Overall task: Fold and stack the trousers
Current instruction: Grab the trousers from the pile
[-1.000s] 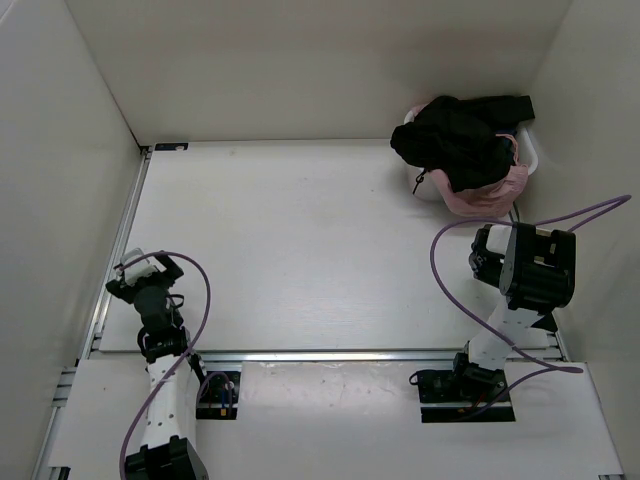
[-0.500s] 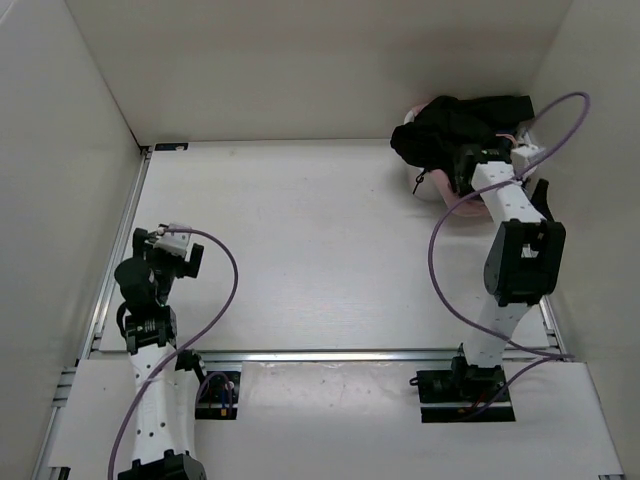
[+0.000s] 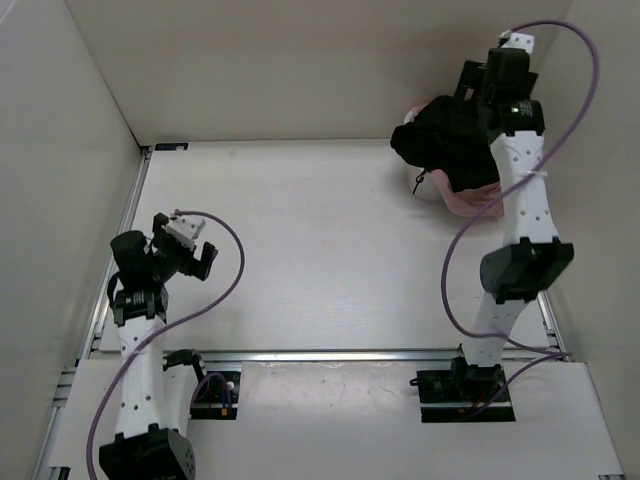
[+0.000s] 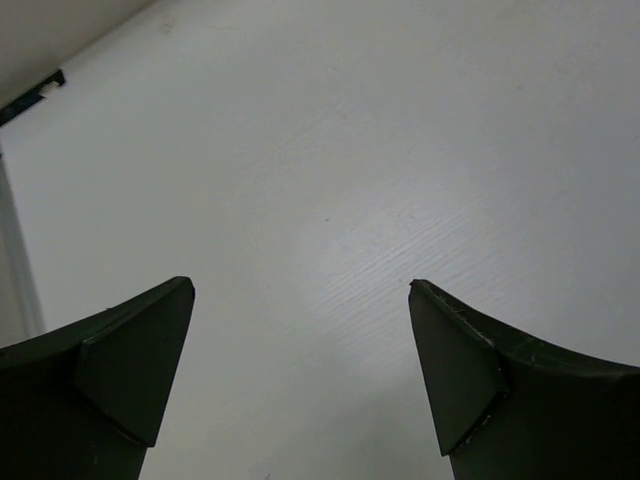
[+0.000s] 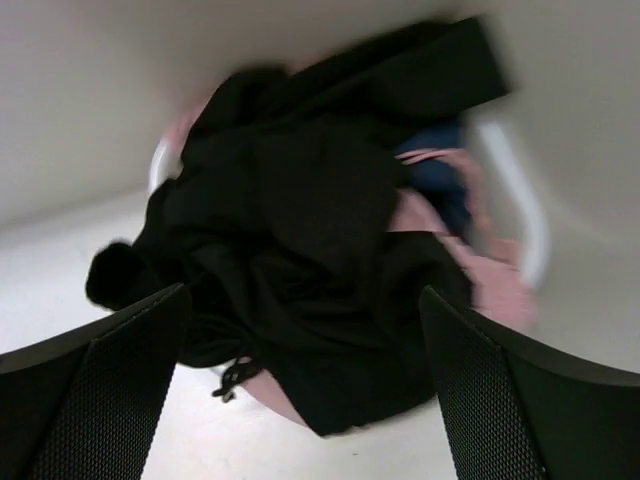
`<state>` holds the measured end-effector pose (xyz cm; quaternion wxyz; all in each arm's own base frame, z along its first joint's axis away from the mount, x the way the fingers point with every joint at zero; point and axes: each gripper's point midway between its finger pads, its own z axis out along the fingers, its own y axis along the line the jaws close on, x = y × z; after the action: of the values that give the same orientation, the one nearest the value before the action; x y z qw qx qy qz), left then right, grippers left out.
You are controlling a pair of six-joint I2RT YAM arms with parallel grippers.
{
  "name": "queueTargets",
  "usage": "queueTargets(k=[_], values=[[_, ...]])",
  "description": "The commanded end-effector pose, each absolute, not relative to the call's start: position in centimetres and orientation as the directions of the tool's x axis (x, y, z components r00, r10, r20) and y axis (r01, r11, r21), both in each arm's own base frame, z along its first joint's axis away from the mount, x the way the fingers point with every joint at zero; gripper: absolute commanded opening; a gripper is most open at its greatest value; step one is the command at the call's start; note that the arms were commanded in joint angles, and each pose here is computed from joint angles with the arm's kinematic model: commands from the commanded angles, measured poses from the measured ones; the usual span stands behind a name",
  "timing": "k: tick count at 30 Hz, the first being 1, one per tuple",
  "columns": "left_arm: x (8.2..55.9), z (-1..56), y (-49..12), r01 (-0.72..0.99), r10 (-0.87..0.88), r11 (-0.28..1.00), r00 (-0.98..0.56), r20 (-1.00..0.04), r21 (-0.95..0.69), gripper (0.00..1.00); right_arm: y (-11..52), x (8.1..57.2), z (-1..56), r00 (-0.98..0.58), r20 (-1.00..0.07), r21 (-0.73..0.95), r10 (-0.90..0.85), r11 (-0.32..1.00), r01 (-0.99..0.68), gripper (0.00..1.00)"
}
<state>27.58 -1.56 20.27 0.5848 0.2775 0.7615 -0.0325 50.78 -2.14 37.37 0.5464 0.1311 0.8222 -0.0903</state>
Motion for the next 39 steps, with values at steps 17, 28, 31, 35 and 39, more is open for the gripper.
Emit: queueTargets(k=[17, 28, 31, 35, 39], values=[[27.8, 19.7, -4.2, 0.6, 0.313, 0.793, -0.245, -0.918, 0.11, 1.0, 2.4, 55.4, 19.9, -0.699, -0.714, -0.203, -0.024, 0.963, 0.174, 0.35], [27.3, 20.4, -4.5, 0.598, 0.303, 0.793, -0.221, -0.927, 0.117, 1.0, 3.8, 50.0, 37.4, -0.396, -0.899, -0.346, -0.187, 0.857, 0.381, 0.0], [27.0, 20.9, -4.7, 0.603, 0.305, 0.788, -0.2, -0.931, 0.128, 1.0, 5.9, 47.6, 43.6, -0.252, -0.946, -0.291, -0.204, 0.877, 0.382, 0.0], [26.9, 21.2, -4.8, 0.599, 0.3, 0.79, -0.195, -0.934, 0.129, 1.0, 15.2, 42.2, 52.3, -0.012, -0.953, -0.302, -0.304, 0.938, 0.173, 0.0], [27.6, 22.2, -3.2, 0.502, 0.296, 0.85, -0.205, -0.933, 0.159, 1.0, 25.5, 34.7, 58.9, 0.273, -0.916, -0.33, -0.293, 0.939, -0.099, 0.0]])
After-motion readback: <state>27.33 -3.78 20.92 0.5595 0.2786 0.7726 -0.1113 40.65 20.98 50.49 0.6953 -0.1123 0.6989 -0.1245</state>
